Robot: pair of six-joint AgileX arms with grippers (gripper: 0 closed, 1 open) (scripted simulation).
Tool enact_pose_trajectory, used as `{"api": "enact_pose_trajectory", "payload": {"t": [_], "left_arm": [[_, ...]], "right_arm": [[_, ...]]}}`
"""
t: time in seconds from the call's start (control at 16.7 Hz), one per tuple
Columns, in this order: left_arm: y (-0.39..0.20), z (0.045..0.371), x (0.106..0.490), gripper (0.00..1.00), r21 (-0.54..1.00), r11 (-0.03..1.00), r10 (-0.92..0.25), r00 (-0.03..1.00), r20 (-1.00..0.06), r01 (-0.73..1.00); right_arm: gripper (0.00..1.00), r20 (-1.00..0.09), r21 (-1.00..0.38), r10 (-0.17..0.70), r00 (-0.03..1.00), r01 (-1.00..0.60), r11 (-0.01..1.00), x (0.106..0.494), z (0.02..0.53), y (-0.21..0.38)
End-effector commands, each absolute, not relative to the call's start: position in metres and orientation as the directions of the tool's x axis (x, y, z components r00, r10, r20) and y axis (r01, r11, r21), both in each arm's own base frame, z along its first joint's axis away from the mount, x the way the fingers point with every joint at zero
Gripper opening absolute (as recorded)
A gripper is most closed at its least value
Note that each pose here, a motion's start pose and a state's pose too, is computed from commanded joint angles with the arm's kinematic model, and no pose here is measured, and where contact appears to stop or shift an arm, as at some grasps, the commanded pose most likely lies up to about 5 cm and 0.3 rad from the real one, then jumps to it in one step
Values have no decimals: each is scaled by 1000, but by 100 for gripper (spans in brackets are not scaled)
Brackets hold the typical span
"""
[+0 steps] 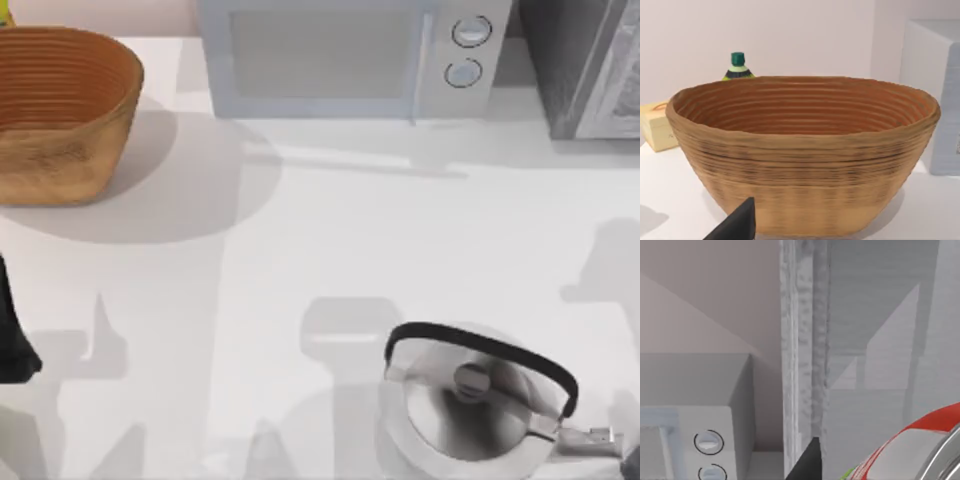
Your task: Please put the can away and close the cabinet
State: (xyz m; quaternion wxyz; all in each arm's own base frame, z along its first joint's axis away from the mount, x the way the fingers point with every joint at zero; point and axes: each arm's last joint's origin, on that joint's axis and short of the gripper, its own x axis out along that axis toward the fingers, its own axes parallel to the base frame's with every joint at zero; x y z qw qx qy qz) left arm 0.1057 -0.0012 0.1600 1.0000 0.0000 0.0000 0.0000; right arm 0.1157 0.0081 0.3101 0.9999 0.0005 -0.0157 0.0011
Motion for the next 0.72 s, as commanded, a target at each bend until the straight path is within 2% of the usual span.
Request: {"api": "enact_pose_trajectory", "payload": {"t": [0.42, 0.54, 0.72], "left_arm": [[-1, 160, 106, 100, 0, 1000, 0, 1000, 0, 0], [-1, 160, 106, 100, 0, 1000, 0, 1000, 0, 0], [-1, 160, 106, 100, 0, 1000, 0, 1000, 0, 0]], "right_arm": [[0, 198, 70, -13, 980, -1, 998, 138, 463, 18], [0, 205, 77, -12, 979, -3, 997, 154, 492, 23], [0, 158, 64, -6, 987, -4, 998, 190, 515, 32]]}}
